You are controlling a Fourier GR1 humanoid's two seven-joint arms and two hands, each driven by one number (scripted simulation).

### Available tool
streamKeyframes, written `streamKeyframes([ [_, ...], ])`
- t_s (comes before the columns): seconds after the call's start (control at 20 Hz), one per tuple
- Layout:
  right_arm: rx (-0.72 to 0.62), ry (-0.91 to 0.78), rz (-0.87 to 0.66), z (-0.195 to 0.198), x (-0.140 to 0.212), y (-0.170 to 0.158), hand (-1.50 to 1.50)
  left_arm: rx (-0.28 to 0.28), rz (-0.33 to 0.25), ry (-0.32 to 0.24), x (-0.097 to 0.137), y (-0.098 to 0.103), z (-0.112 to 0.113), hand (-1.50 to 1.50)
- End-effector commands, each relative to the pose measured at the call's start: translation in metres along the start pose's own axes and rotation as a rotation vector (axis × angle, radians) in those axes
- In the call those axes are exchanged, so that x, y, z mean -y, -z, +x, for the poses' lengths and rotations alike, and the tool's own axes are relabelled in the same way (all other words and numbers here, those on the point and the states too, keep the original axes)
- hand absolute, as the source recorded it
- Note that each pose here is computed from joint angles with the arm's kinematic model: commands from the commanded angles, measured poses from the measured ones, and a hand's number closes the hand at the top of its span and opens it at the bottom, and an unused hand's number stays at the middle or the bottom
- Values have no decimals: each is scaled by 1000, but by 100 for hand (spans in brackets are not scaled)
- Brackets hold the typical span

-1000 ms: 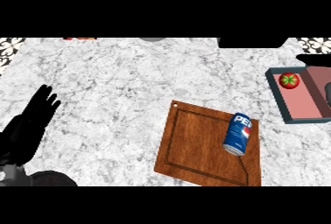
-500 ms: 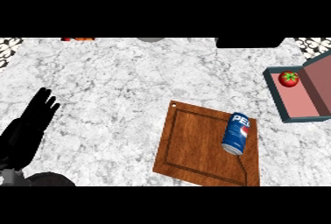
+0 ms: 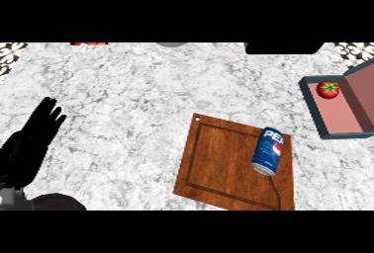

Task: Pick the tomato from the cutting board and place it in the cardboard box

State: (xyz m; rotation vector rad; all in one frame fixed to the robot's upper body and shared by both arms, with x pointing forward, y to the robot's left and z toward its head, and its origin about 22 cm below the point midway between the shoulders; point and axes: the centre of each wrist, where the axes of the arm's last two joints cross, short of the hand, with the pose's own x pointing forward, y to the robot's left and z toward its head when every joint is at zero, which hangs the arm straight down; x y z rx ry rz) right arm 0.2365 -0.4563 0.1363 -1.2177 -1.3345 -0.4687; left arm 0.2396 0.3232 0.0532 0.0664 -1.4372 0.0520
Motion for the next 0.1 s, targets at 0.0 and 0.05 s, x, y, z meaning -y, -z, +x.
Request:
streamKeyframes([
  [0.0, -9, -7, 23, -11, 29, 0, -150, 2, 6, 2, -9, 9, 14, 0],
  [0.05, 5, -28, 12, -10, 44, -6, -150, 11, 5, 8, 2, 5, -2, 0],
])
